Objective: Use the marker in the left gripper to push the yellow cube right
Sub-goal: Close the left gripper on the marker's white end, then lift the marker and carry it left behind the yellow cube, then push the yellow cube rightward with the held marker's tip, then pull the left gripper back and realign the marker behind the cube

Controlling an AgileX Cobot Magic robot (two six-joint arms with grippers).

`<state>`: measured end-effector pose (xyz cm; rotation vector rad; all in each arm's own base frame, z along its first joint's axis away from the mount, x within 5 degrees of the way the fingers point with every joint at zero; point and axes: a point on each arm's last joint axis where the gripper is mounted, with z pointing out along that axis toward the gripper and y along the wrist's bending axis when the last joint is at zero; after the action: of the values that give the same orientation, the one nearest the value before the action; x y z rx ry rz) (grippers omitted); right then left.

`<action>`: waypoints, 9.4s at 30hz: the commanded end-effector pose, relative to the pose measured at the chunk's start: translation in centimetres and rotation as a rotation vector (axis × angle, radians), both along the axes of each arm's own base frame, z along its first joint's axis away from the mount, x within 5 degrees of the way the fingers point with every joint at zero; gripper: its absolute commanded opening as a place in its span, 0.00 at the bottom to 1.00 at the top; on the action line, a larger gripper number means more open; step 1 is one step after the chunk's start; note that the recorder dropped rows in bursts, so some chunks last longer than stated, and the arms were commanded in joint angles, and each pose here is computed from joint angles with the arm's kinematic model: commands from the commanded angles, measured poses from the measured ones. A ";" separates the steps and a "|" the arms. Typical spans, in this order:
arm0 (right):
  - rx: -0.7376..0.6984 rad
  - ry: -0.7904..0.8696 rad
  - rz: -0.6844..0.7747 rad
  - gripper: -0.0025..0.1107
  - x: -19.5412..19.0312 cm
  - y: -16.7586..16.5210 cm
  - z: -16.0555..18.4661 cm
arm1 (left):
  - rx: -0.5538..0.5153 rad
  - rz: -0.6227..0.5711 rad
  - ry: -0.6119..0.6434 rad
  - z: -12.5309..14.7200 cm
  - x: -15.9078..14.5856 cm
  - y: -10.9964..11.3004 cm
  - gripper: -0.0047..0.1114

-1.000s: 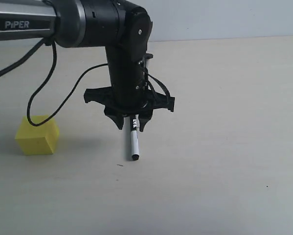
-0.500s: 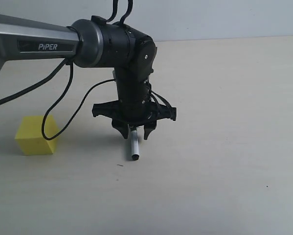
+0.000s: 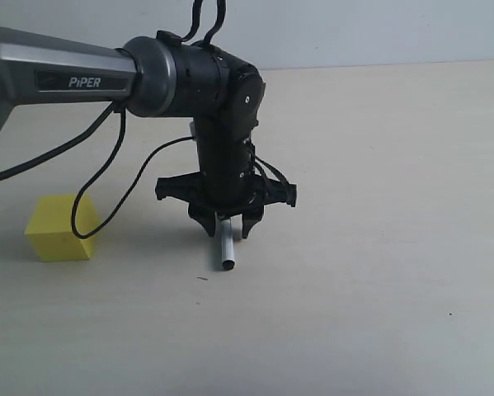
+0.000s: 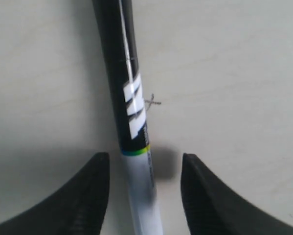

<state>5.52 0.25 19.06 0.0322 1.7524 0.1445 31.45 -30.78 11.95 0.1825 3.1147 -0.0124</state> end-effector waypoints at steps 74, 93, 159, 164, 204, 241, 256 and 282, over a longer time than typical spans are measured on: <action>-0.015 -0.005 -0.003 0.02 0.0 0.0 -0.1 | 0.340 -0.714 -0.233 17.0 -7.0 30.9 0.04; -0.015 -0.005 -0.003 0.02 0.0 0.0 -0.1 | 0.228 -1.419 -0.076 8.2 -2.3 34.8 0.04; -0.013 -0.005 -0.002 0.02 0.0 0.0 -0.1 | 0.101 -1.510 -0.089 1.9 -0.7 23.7 0.04; -0.013 -0.005 -0.002 0.02 0.0 0.0 -0.1 | 0.124 -1.621 -0.093 1.9 -1.8 19.8 0.04; -0.013 -0.005 -0.002 0.02 0.0 0.0 -0.1 | 0.120 -1.494 -0.208 3.0 -2.1 15.4 0.04; -0.013 -0.006 -0.001 0.02 0.0 0.0 -0.1 | 0.166 -1.553 -0.191 3.0 -3.1 13.7 0.04; -0.013 -0.006 -0.001 0.02 0.0 0.0 -0.1 | 0.168 -1.523 -0.195 3.0 -2.9 14.0 0.04; -0.013 -0.006 -0.001 0.02 0.0 0.0 -0.1 | 0.205 -1.429 -0.111 3.0 -1.9 17.0 0.04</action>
<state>5.52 0.25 19.06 0.0322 1.7524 0.1445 29.53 -13.74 14.81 2.1676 2.1183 0.2950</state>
